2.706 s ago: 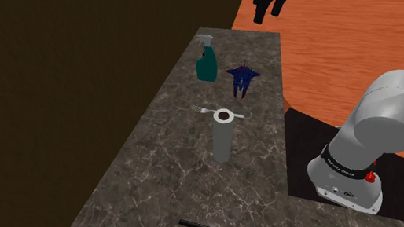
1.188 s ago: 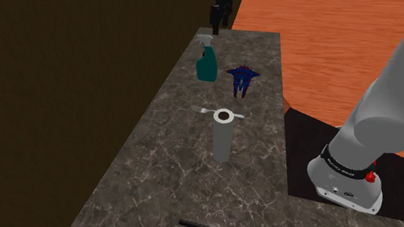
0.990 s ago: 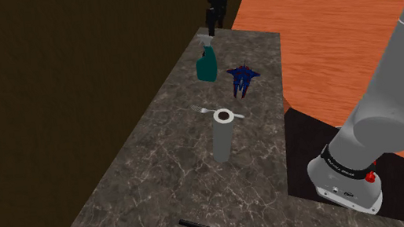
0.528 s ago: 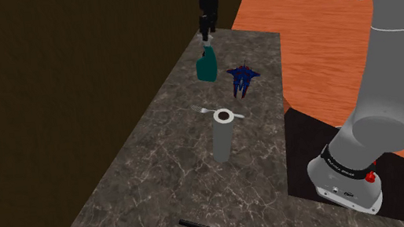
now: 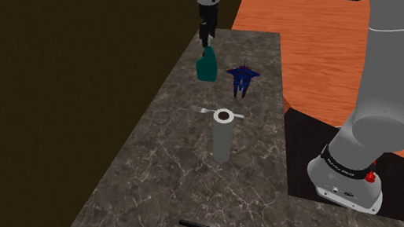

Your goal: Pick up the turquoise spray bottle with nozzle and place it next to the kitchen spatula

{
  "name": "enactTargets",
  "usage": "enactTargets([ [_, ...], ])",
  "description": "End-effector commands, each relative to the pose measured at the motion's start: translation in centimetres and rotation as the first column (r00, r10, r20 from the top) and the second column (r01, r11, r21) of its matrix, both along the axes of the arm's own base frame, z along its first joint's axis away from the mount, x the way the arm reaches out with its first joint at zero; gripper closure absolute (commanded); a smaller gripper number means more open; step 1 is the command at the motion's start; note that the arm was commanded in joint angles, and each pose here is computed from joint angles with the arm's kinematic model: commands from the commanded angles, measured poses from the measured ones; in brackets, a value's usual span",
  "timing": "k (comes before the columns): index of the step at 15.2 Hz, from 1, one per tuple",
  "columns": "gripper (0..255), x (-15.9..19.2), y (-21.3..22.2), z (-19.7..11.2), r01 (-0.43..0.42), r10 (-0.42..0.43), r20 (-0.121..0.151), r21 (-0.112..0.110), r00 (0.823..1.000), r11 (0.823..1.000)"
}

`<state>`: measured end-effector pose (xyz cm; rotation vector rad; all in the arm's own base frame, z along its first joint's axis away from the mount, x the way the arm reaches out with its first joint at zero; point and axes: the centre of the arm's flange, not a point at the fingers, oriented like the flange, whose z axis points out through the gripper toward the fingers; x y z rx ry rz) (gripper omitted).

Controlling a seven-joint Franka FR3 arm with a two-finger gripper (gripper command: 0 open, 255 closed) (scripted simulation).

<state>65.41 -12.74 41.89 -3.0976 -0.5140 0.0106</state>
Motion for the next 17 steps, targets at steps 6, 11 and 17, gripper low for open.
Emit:
enactTargets([
  [6, 255, 0.0, 0.0, 0.0, 0.000, 0.000, 0.000, 0.000, 1.000, 1.000],
  [11, 255, 0.0, 0.0, 0.0, 0.000, 0.000, 0.000, 0.000, 1.000, 1.000],
  [17, 255, 0.0, 0.0, 1.6, 0.000, 0.000, 0.000, 0.000, 1.000, 1.000],
])
